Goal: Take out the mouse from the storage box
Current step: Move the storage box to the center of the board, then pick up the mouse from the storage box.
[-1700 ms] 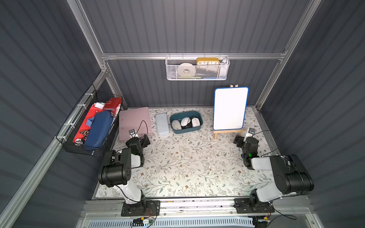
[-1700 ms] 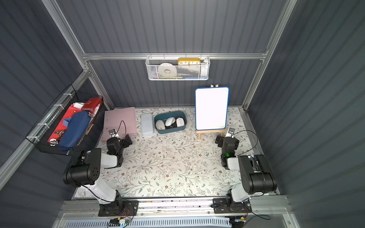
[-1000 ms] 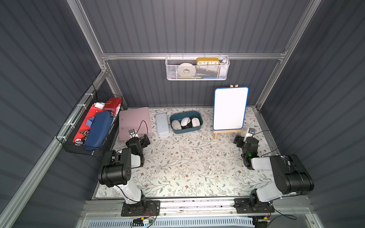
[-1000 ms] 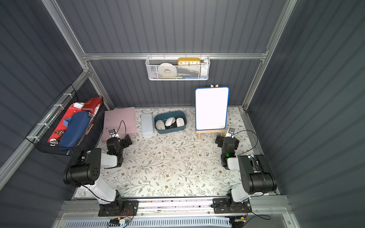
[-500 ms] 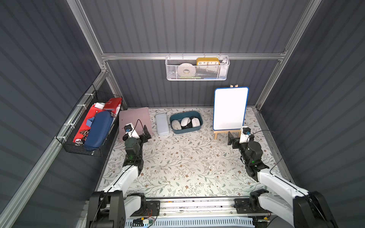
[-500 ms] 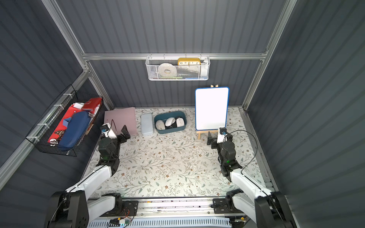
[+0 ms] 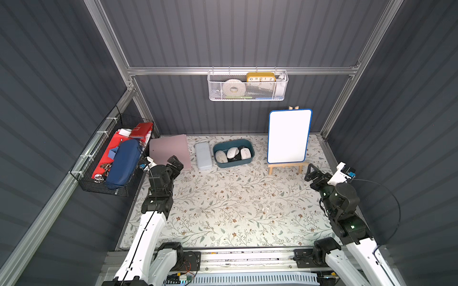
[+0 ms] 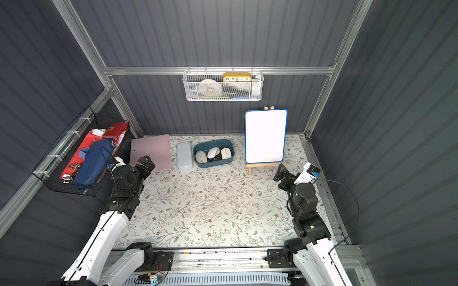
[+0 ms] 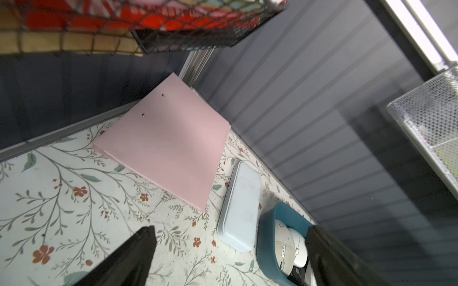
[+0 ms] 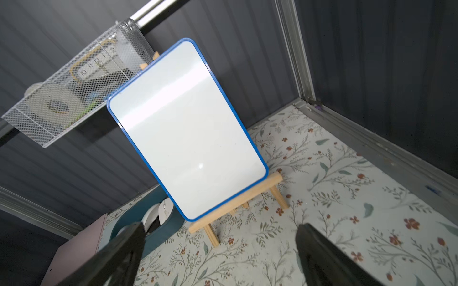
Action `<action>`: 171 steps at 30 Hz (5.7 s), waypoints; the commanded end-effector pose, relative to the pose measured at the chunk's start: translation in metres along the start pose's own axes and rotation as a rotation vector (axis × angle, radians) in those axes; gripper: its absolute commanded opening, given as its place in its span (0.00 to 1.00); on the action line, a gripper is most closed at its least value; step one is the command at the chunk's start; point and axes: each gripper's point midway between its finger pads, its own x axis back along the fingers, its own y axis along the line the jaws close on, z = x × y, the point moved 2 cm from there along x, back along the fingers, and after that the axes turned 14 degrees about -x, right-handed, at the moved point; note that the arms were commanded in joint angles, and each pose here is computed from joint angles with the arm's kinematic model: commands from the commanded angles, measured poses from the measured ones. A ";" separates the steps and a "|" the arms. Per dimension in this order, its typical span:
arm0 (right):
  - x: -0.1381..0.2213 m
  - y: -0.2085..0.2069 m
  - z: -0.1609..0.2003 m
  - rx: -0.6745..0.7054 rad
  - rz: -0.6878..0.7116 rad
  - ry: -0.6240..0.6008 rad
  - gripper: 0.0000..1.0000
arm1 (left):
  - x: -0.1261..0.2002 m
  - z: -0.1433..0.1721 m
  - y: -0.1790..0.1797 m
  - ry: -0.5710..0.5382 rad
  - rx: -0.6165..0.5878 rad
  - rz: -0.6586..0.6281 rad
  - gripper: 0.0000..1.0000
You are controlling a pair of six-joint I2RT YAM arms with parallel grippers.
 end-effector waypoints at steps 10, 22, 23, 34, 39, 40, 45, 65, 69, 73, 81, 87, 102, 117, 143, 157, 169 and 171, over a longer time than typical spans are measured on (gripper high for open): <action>-0.009 -0.013 0.053 0.074 0.177 0.336 0.99 | -0.073 0.068 -0.096 0.504 -0.157 0.260 0.99; -0.011 0.012 0.091 0.235 0.188 0.451 0.99 | -0.133 0.152 -0.129 0.778 -0.210 0.145 0.99; -0.011 0.012 0.094 0.238 0.187 0.458 0.99 | -0.135 0.160 -0.132 0.793 -0.223 0.141 0.99; -0.005 0.012 0.116 0.269 0.175 0.509 0.99 | -0.150 0.187 -0.145 0.806 -0.242 0.126 0.88; -0.005 0.013 0.123 0.284 0.175 0.521 0.99 | -0.155 0.193 -0.144 0.810 -0.241 0.116 0.79; -0.006 0.013 0.124 0.288 0.176 0.522 0.99 | -0.155 0.194 -0.143 0.811 -0.240 0.114 0.76; -0.006 0.018 0.125 0.292 0.164 0.521 0.97 | -0.159 0.195 -0.144 0.812 -0.240 0.104 0.58; -0.002 0.021 0.126 0.318 0.167 0.487 0.96 | -0.158 0.209 -0.142 0.841 -0.245 0.065 0.15; 0.001 0.019 0.120 0.321 0.170 0.467 0.96 | -0.154 0.211 -0.141 0.856 -0.244 0.062 0.07; 0.004 0.018 0.118 0.329 0.174 0.471 0.96 | -0.144 0.209 -0.137 0.853 -0.240 0.053 0.05; 0.005 0.013 0.126 0.316 0.198 0.507 0.95 | -0.096 0.213 -0.126 0.889 -0.243 0.035 0.05; 0.003 0.011 0.136 0.317 0.225 0.542 0.95 | -0.047 0.219 -0.120 0.913 -0.274 0.039 0.05; -0.006 0.017 0.176 0.333 0.225 0.627 0.95 | 0.037 0.248 -0.121 0.933 -0.188 0.086 0.04; -0.008 0.033 0.190 0.400 0.209 0.657 0.95 | 0.047 0.254 -0.128 0.926 -0.181 0.105 0.48; -0.038 0.053 0.277 0.614 0.427 0.829 0.86 | 0.070 0.168 -0.084 0.537 -0.148 0.091 0.94; -0.050 0.031 0.294 0.645 0.531 0.839 0.87 | 0.062 0.184 -0.088 0.571 -0.150 0.103 0.96; -0.063 0.016 0.306 0.623 0.557 0.860 0.89 | 0.061 0.186 -0.090 0.575 -0.145 0.113 0.98; -0.064 0.016 0.310 0.623 0.544 0.871 0.89 | 0.061 0.186 -0.090 0.576 -0.146 0.112 0.98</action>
